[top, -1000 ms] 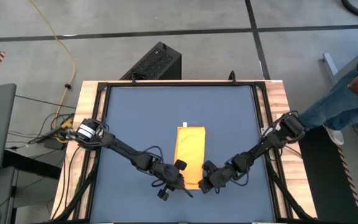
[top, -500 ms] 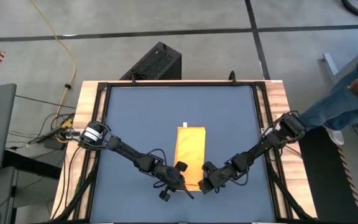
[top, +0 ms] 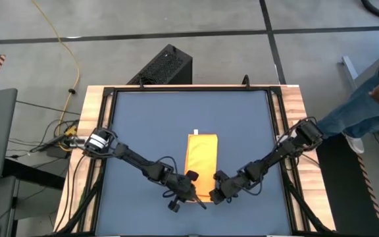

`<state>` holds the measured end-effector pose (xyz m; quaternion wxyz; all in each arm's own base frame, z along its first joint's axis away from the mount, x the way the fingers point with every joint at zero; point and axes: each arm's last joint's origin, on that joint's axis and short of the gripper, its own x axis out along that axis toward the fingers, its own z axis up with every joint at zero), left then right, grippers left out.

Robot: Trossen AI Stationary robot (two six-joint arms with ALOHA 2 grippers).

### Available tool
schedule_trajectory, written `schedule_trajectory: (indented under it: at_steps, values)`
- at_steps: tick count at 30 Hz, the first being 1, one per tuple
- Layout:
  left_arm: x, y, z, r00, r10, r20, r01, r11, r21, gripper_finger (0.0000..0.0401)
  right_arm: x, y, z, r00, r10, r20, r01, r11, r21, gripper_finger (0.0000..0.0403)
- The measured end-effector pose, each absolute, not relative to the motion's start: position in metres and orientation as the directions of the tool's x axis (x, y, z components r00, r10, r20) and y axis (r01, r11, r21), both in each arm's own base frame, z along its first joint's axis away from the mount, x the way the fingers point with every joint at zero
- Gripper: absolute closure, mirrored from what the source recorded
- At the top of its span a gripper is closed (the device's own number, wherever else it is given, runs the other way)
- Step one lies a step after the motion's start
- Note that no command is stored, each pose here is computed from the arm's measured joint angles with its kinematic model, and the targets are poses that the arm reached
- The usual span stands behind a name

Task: Roll towel into tight, uniform cylinder
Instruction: Roll the orange towel

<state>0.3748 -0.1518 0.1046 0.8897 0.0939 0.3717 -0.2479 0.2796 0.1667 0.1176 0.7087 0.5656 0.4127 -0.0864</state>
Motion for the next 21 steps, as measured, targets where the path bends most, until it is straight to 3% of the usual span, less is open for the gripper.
schedule_trajectory:
  at_steps: [13, 17, 21]
  values:
    - [0.376, -0.142, 0.103, 0.543, -0.442, -0.714, 0.533, 0.839, -0.114, 0.0351, 0.268, 0.161, 0.139, 0.613, 0.343, -0.711, 0.568, 0.434, 0.699, 0.0299]
    - [0.376, -0.141, 0.103, 0.540, -0.448, -0.712, 0.535, 0.836, -0.121, 0.0351, 0.260, 0.155, 0.153, 0.622, 0.286, -0.729, 0.541, 0.516, 0.664, 0.0299]
    - [0.376, -0.140, 0.103, 0.537, -0.456, -0.710, 0.531, 0.837, -0.135, 0.0351, 0.258, 0.164, 0.165, 0.704, 0.268, -0.657, 0.358, 0.665, 0.655, 0.0299]
